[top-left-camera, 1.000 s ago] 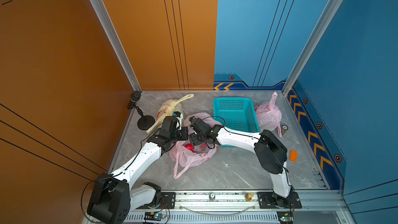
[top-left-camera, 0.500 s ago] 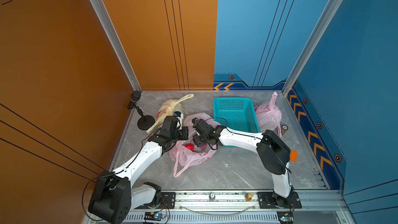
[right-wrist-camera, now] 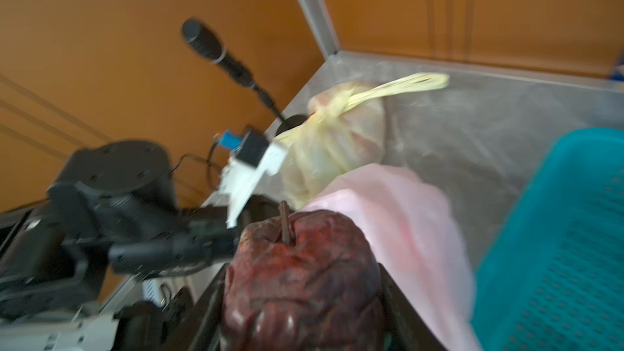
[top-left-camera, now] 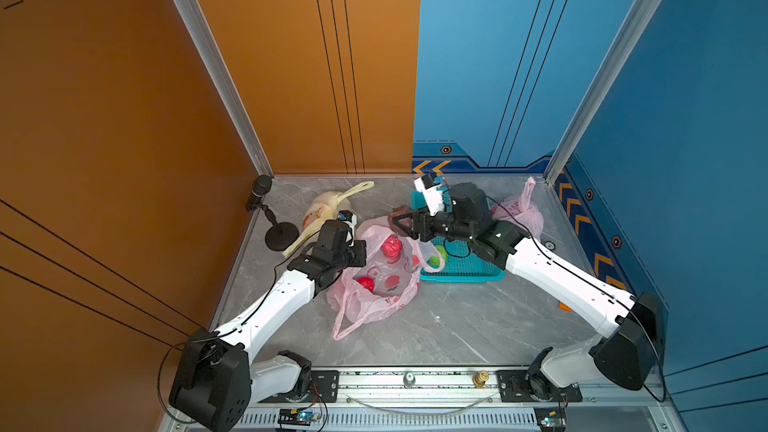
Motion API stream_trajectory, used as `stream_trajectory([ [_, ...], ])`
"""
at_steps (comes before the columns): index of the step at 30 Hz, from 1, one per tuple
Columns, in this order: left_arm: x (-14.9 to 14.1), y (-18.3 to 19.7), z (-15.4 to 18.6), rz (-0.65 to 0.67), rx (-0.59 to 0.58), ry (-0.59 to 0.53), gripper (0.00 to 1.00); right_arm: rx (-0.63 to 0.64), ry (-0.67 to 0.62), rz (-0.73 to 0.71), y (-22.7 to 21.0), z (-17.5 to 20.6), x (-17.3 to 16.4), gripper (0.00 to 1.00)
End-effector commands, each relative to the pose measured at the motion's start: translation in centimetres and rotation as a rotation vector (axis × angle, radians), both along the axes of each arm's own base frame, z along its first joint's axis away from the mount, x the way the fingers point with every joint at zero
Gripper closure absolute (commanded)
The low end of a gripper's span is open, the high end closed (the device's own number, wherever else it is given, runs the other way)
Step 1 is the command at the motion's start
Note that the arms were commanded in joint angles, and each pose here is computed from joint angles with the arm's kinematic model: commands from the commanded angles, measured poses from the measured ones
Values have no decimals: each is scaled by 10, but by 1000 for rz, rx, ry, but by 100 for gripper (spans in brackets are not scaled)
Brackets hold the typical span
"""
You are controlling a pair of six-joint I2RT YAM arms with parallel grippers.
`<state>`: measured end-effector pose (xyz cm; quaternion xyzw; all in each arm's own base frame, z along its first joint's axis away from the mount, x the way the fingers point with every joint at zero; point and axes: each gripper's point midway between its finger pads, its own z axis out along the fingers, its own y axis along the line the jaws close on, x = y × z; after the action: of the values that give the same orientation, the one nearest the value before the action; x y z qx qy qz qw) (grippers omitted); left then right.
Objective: Untie the knot of a plastic bag & take out the apple
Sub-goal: Place the apple in the basket.
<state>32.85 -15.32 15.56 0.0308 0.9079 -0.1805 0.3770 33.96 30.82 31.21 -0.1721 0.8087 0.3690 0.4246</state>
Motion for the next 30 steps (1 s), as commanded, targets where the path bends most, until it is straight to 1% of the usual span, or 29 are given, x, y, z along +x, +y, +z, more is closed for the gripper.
stream_trajectory([
  [1,-2,2,4,-2,101,-6,98,-180,91,-286,-74,-48,37,56],
  [3,-3,2,8,-4,135,-19,95,-318,134,-407,-113,-80,54,56],
  [4,-3,4,9,-2,147,-21,91,-360,154,-443,-126,-93,60,56],
  [6,-4,7,13,9,167,-31,78,-431,209,-486,-147,-122,70,55],
  [8,-4,10,17,21,184,-42,68,-489,245,-516,-161,-145,78,55],
  [11,-6,14,23,28,205,-61,54,-554,297,-529,-170,-174,86,54],
  [12,-7,15,25,27,211,-67,50,-565,310,-530,-170,-182,89,54],
  [13,-8,15,28,25,216,-70,49,-575,322,-528,-170,-188,90,53],
  [18,-22,8,42,-18,226,-71,48,-627,375,-536,-174,-216,99,51],
  [19,-27,5,44,-27,235,-72,48,-635,389,-534,-174,-220,100,49],
  [22,-43,-7,44,-64,224,-51,48,-637,417,-513,-172,-226,99,34],
  [24,-53,-20,38,-103,194,-25,48,-603,416,-488,-166,-219,97,25],
  [26,-60,-35,30,-138,184,5,48,-542,397,-456,-156,-203,93,19],
  [30,-62,-58,12,-189,217,48,47,-411,333,-409,-141,-159,84,18],
])
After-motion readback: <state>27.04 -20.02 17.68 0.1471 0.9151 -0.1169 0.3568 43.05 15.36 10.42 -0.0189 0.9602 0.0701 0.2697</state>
